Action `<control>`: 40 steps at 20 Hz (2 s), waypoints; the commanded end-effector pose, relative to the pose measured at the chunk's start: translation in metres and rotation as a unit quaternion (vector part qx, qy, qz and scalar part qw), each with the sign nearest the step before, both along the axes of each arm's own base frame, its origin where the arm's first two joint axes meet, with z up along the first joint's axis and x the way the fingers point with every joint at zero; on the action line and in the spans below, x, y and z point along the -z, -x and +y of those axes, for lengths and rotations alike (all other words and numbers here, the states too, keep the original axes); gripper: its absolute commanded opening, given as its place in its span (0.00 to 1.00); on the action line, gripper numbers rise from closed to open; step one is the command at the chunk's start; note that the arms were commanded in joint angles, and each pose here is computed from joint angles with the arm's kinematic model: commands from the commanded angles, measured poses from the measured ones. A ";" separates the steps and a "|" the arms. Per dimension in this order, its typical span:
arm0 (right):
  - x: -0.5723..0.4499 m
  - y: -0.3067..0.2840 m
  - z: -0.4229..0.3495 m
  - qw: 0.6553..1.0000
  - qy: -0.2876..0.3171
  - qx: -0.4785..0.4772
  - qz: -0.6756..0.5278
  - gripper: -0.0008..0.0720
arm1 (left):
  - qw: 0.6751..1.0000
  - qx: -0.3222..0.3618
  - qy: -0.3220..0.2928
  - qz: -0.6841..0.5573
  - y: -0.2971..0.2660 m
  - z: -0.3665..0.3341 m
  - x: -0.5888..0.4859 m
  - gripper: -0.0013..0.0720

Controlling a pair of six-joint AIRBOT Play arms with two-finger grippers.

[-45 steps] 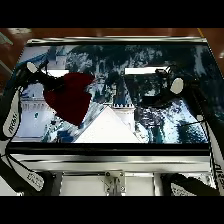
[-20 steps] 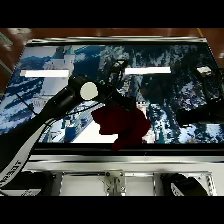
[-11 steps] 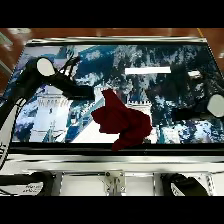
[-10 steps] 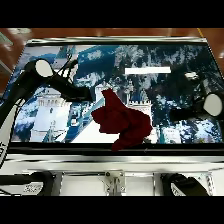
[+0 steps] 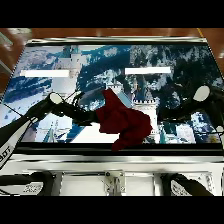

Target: Fold the shirts.

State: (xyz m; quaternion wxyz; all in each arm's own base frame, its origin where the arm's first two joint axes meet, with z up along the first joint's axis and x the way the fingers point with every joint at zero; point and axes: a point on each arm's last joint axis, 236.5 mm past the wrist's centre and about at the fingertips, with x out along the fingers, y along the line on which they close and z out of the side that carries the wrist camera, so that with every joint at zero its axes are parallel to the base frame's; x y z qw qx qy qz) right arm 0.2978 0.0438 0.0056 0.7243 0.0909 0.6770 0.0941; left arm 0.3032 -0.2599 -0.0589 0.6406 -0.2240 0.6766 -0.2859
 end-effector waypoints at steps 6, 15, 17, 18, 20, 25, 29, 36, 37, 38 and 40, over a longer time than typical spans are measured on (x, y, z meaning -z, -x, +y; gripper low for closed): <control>-0.003 -0.001 -0.028 0.994 -0.078 0.079 0.016 0.96 | 1.000 -0.012 0.017 -0.014 0.009 -0.054 0.035 0.73; 0.074 0.027 0.015 0.983 -0.146 0.056 0.099 0.97 | 0.998 -0.011 0.035 -0.055 -0.001 -0.062 0.009 0.07; 0.083 0.029 0.045 0.980 -0.170 0.028 0.103 0.97 | 0.997 -0.011 0.038 -0.061 -0.001 -0.062 0.003 0.07; 0.085 0.030 0.061 0.978 -0.182 0.008 0.102 0.97 | 0.997 -0.011 0.040 -0.065 -0.002 -0.063 -0.001 0.07; 0.097 0.028 0.082 0.981 -0.167 -0.025 0.091 0.97 | 0.996 -0.012 0.044 -0.073 -0.003 -0.063 -0.009 0.07; 0.108 0.011 0.101 0.988 -0.138 -0.032 0.057 0.13 | 0.994 -0.013 0.047 -0.101 -0.009 -0.059 -0.026 0.07; 0.047 -0.011 0.092 0.989 -0.123 -0.083 -0.008 0.11 | 0.982 -0.017 0.044 -0.181 -0.031 -0.039 -0.075 0.07; -0.269 -0.051 0.083 0.889 -0.069 -0.128 -0.434 0.11 | 0.834 -0.130 0.035 -0.535 -0.063 0.071 -0.392 0.07; -0.308 -0.038 0.084 0.870 -0.078 -0.118 -0.472 0.11 | 0.805 -0.142 0.045 -0.575 -0.047 0.082 -0.437 0.07; -0.339 -0.022 0.085 0.853 -0.088 -0.110 -0.502 0.11 | 0.778 -0.147 0.057 -0.609 -0.026 0.089 -0.475 0.07; -0.376 0.004 0.089 0.831 -0.107 -0.108 -0.535 0.11 | 0.751 -0.141 0.074 -0.641 0.011 0.093 -0.516 0.07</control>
